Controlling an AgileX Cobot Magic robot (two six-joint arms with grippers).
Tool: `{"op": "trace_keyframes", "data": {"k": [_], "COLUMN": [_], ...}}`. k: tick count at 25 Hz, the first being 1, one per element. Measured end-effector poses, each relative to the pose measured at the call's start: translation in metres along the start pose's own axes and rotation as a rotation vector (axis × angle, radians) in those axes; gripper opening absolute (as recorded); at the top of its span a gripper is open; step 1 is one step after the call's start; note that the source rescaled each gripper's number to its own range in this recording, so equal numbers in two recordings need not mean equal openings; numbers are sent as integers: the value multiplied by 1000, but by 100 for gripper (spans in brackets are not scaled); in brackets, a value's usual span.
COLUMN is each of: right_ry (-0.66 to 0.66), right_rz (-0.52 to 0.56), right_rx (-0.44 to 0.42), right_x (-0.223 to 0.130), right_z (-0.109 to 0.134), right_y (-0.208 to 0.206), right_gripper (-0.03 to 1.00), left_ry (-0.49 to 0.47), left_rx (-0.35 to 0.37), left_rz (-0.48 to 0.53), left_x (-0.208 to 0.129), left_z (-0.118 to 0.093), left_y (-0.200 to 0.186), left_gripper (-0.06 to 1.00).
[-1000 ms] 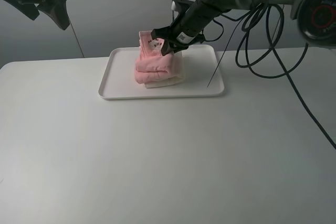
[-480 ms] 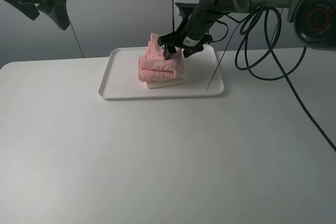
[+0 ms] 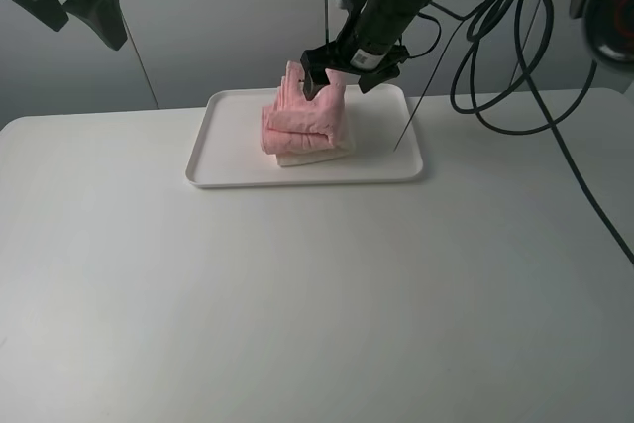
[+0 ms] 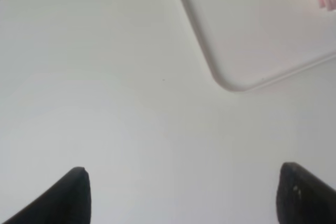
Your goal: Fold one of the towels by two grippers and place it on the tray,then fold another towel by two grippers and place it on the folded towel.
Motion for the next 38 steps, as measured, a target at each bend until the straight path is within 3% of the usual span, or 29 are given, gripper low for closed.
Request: {"op": "trace_keyframes", "data": {"k": [8,12,17,30,38], "right_ry": [-115,-140,-102,-12,-31], "right_rz": [-66,-91,-31,-87,-278], "right_rx": [-155,-220,-294,-220,-216], "right_x": [19,10,-52,-242,-316], "right_z": [-1,0,-6,19,29], "right_y": [-106,-153,-180,-258,-303], "right_gripper": [100,100,100,100,100], "left_ry": [-7,-32,-71,-168,-204], "left_rx": [14,24,28,-9,-38], "left_rz": [-79,-144,-186,-250,-320], "left_x": [-4,-10,-38,-149,-225], "left_z": [3,7,7,-11,-25], "left_y": [-34,-63,-92,-120,-123], "left_gripper": [91,91,91,91,91]}}
Point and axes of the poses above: a point on each arm's last joint axis where the gripper is mounted, y pointing out along that axis toward the gripper, z along the wrist's bending axis when the last joint is at zero, x = y × z, the point moved 4 cm from there along y, pointing out along that axis toward the gripper, and after that the axes turned 2 degrees about -y, right-handed, at the moved point
